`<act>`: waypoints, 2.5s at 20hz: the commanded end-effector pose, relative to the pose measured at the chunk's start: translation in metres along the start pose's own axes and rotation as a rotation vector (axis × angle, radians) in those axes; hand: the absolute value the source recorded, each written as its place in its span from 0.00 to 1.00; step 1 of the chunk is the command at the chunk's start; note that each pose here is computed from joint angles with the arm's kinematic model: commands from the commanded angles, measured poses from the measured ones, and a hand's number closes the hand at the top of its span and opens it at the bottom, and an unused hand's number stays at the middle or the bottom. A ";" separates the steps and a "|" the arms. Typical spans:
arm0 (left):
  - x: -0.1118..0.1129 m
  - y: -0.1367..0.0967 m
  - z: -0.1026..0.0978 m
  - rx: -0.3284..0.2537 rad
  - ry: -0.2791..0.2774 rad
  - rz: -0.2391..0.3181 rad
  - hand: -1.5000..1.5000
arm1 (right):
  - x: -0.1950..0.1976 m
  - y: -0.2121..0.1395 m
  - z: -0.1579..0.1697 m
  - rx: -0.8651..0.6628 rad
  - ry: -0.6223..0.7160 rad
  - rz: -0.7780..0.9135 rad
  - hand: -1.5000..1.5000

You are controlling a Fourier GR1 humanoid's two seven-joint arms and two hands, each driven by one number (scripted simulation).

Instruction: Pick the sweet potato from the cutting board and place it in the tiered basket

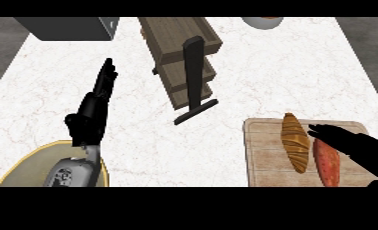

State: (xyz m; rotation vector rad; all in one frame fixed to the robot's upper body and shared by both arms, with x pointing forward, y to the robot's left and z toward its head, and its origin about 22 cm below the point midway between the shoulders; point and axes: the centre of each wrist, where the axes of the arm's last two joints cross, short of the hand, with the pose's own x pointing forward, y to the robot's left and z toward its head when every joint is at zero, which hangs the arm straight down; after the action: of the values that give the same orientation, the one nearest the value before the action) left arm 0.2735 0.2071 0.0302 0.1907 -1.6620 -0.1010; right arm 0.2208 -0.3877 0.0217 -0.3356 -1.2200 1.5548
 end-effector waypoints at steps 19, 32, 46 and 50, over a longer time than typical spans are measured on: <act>0.003 -0.006 0.000 -0.027 0.008 -0.019 0.50 | 0.150 -0.023 -0.085 -0.172 0.104 0.440 1.00; 0.006 -0.017 0.000 -0.029 0.011 -0.010 0.50 | 0.329 -0.086 -0.065 -0.443 0.306 0.486 1.00; 0.006 -0.016 -0.004 -0.027 0.008 0.007 0.50 | 0.359 -0.181 -0.027 -0.704 0.340 0.331 1.00; 0.010 -0.018 -0.008 -0.054 0.010 0.005 0.50 | 0.356 -0.210 -0.031 -0.731 0.281 0.180 1.00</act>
State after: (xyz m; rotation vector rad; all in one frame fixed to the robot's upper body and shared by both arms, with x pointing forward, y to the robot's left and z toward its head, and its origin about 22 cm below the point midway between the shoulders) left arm 0.2796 0.1919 0.0349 0.1655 -1.6498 -0.1346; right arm 0.2135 -0.0912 0.2895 -1.1808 -1.5509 1.1912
